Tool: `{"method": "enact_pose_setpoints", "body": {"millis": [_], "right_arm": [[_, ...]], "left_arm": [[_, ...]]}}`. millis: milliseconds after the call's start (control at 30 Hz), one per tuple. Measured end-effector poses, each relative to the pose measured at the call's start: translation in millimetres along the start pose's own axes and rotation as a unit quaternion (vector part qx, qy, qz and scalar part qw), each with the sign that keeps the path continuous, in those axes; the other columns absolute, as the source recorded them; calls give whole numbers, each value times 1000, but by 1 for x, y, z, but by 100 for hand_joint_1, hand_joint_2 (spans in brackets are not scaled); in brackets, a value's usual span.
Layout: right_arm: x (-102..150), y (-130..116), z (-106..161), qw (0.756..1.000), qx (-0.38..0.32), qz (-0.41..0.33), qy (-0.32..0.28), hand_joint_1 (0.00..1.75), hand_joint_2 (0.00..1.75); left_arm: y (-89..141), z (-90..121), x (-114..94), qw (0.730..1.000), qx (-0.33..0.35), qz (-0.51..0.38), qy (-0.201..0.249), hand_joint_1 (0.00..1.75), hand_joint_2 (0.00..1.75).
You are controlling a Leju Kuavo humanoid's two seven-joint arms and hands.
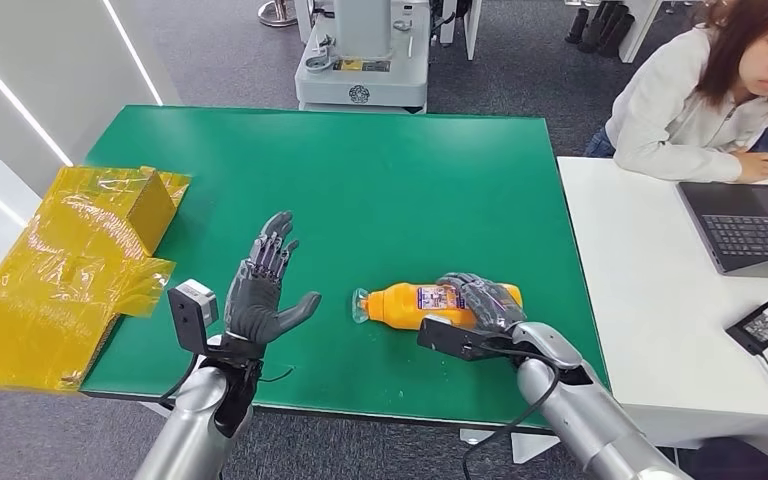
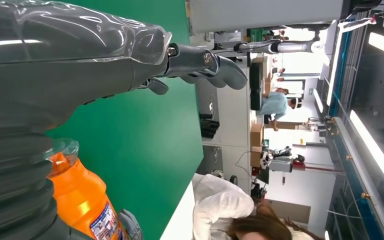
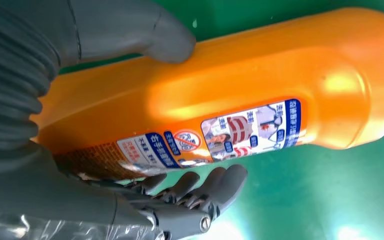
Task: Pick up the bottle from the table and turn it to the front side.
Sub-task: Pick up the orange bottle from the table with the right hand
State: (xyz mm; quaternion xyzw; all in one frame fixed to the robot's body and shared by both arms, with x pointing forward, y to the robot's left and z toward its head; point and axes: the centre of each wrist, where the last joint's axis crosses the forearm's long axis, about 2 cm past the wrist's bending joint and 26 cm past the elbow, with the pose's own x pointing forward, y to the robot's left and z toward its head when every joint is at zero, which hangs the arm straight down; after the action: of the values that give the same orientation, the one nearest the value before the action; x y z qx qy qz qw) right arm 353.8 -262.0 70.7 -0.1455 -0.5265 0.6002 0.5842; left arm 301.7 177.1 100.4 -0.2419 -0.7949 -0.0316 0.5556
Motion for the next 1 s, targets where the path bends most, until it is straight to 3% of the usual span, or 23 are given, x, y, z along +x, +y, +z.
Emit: {"method": "enact_pose_setpoints", "body": {"millis": [133, 267, 500, 600, 633, 667, 733, 767, 1000], "right_arm": [[2, 0, -1, 1000, 13, 9, 5, 32, 175], [2, 0, -1, 1000, 22, 19, 10, 62, 175], [3, -1, 0, 999, 25, 28, 14, 61, 175], [3, -1, 0, 999, 25, 28, 14, 103, 175], [3, -1, 0, 999, 25, 29, 14, 105, 175], [3, -1, 0, 999, 26, 29, 15, 83, 175], [3, -1, 0, 999, 28, 30, 17, 21, 175], [3, -1, 0, 999, 30, 31, 19, 3, 175], [-4, -3, 3, 996, 62, 45, 47, 0, 175]], "left_arm": [[1, 0, -2, 1000, 0, 3, 5, 0, 175], [2, -3, -2, 1000, -1, 8, 9, 0, 175], [2, -6, -2, 1000, 0, 15, 11, 0, 175], [2, -5, -2, 1000, 0, 15, 12, 0, 175], [2, -5, -2, 1000, 0, 15, 12, 0, 175], [2, -6, -2, 1000, 0, 16, 12, 0, 175], [2, -6, -2, 1000, 0, 18, 13, 0, 175], [2, -6, -2, 1000, 1, 20, 14, 0, 175], [-2, -9, -1, 999, -3, 42, 23, 0, 175]]}}
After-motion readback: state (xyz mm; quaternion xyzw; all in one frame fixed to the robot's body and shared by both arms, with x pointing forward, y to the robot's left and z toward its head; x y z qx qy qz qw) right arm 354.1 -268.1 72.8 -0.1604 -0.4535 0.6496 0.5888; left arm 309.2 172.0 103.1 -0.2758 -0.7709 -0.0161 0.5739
